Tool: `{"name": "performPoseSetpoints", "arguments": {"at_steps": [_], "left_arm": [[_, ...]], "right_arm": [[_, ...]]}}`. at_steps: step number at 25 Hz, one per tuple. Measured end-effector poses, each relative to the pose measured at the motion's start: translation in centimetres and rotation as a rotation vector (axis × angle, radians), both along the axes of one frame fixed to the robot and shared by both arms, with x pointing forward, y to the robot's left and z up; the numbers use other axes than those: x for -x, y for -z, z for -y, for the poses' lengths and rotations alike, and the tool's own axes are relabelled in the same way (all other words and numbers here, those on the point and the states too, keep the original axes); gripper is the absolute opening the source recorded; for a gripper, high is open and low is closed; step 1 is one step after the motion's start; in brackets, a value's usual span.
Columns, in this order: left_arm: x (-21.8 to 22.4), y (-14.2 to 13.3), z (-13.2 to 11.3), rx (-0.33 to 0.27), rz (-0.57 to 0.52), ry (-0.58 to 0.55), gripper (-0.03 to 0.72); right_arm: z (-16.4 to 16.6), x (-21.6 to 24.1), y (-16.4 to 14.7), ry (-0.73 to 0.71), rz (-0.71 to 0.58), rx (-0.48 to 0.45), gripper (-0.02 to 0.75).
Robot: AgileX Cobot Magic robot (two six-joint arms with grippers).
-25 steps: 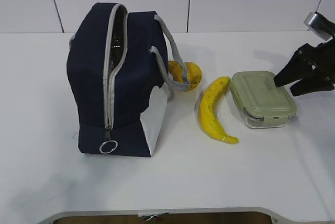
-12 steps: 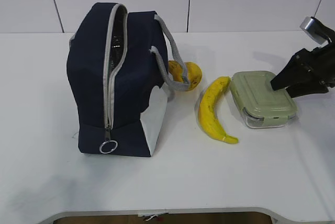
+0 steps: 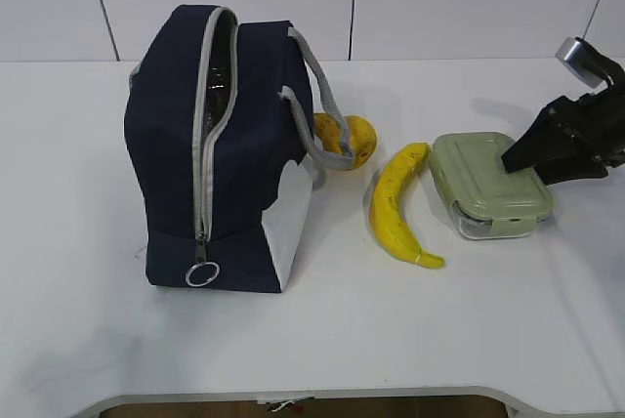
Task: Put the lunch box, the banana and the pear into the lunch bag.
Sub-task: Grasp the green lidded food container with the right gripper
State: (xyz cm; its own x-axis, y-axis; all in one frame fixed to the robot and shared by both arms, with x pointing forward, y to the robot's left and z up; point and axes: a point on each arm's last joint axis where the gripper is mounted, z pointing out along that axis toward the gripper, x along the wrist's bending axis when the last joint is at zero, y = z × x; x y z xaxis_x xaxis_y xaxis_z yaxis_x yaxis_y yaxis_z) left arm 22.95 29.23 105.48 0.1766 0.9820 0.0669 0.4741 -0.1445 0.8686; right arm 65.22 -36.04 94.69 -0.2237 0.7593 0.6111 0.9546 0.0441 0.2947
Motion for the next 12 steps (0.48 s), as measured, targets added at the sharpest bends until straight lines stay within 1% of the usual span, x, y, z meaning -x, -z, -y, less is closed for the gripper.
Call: {"name": "performPoseSetpoints", "arguments": {"at_steps": [4, 7, 12], "left_arm": [[0.0, 0.0, 0.0, 0.0, 0.0, 0.0, 0.243], [0.0, 0.0, 0.0, 0.0, 0.0, 0.0, 0.243], [0.0, 0.0, 0.0, 0.0, 0.0, 0.0, 0.243]], "right_arm": [[0.1, -0.4, 0.7, 0.006, -0.005, -0.009, 0.529], [0.0, -0.6, 1.3, 0.015, -0.017, -0.035, 0.526], [-0.1, -0.7, 1.3, 0.022, -0.014, -0.049, 0.489]]}}
